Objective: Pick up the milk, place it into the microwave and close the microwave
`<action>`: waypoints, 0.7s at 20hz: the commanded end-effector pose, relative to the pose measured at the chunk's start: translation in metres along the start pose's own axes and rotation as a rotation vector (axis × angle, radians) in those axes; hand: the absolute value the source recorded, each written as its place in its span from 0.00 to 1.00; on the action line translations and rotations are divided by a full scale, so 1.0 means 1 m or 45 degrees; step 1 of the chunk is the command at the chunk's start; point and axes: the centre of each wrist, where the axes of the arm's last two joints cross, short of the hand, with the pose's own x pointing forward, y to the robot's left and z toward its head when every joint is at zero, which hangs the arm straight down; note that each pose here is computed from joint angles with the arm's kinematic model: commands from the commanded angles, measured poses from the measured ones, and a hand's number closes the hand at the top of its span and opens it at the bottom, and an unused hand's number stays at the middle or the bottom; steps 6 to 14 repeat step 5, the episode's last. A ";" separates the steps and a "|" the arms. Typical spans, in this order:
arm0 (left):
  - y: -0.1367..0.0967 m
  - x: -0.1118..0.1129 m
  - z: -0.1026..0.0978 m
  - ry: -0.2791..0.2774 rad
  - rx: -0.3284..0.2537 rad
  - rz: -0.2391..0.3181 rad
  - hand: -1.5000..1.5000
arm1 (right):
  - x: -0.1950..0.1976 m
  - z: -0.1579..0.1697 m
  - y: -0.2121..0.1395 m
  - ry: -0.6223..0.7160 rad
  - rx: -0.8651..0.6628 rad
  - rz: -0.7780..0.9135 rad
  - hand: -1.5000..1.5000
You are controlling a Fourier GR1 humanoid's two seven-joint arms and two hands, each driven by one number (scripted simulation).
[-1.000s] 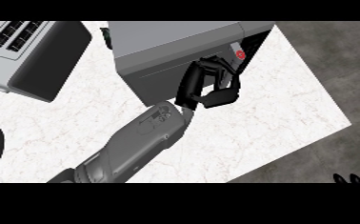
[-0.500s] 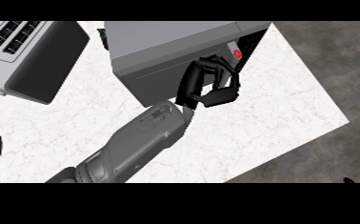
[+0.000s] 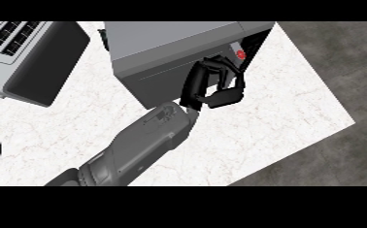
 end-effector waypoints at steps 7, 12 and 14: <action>0.006 0.009 -0.023 0.003 0.017 -0.019 1.00 | 0.008 0.000 0.002 0.013 0.056 -0.029 0.00; 0.006 0.009 -0.023 0.003 0.017 -0.019 1.00 | 0.008 0.000 0.002 0.013 0.056 -0.029 0.00; 0.006 0.009 -0.023 0.003 0.017 -0.019 1.00 | 0.008 0.000 0.002 0.013 0.056 -0.029 0.00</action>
